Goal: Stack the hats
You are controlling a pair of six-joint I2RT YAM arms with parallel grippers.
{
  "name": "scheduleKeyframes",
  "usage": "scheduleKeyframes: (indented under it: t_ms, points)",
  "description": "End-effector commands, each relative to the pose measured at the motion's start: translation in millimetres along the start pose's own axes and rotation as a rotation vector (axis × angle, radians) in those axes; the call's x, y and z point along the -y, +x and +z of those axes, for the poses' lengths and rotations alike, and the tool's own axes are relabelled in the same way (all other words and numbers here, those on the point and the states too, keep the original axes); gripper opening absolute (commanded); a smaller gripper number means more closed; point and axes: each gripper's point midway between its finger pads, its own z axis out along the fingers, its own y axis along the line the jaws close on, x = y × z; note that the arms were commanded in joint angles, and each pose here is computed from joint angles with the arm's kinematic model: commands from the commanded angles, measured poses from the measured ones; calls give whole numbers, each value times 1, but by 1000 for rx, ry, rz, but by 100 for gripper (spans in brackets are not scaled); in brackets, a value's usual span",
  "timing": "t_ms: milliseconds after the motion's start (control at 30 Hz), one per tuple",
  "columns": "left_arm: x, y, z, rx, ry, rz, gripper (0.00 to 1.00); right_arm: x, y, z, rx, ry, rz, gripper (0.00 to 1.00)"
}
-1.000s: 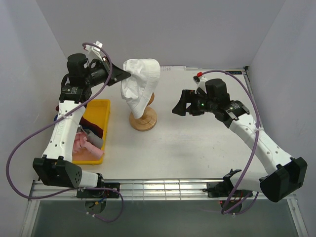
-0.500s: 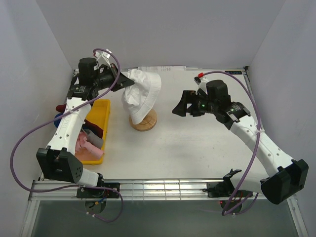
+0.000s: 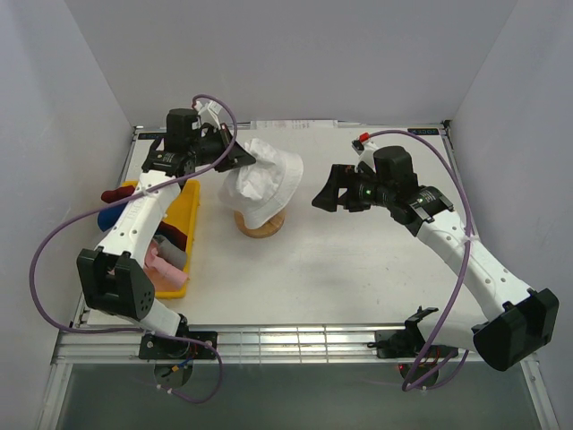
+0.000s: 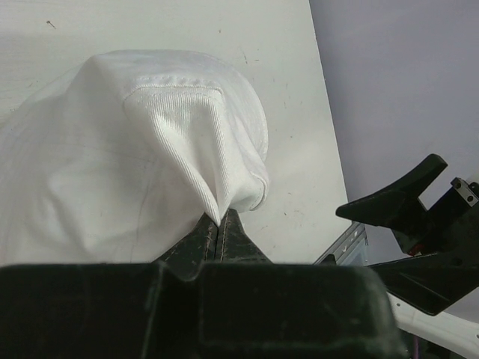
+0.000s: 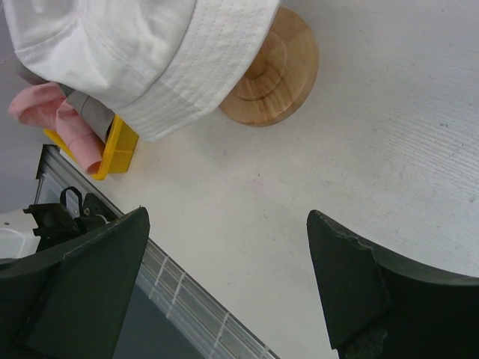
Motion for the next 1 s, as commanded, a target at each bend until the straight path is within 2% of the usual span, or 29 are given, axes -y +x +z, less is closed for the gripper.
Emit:
scheduleKeyframes:
  t_ms: [0,100,233,400,533,667,800,967]
  points:
    - [3,3,3,-4,0,36,2,-5,-8,-2,39,-27,-9,91]
    - [-1,5,7,-10,-10,39,5,-3,-6,1,35,-25,-5,91]
    - [-1,5,10,-14,-13,44,15,-2,-5,3,29,-23,-2,91]
    - [-6,7,12,-16,-30,50,31,1,-3,8,21,-21,4,91]
    - [-7,8,13,-19,-32,54,50,2,-1,10,16,-22,10,91]
    - [-6,7,12,-15,-32,67,62,3,0,13,12,-26,14,91]
    - [-3,6,10,-11,-21,83,70,3,1,17,4,-31,18,91]
    - [-5,-1,5,25,-55,100,75,2,-2,20,5,-37,18,91]
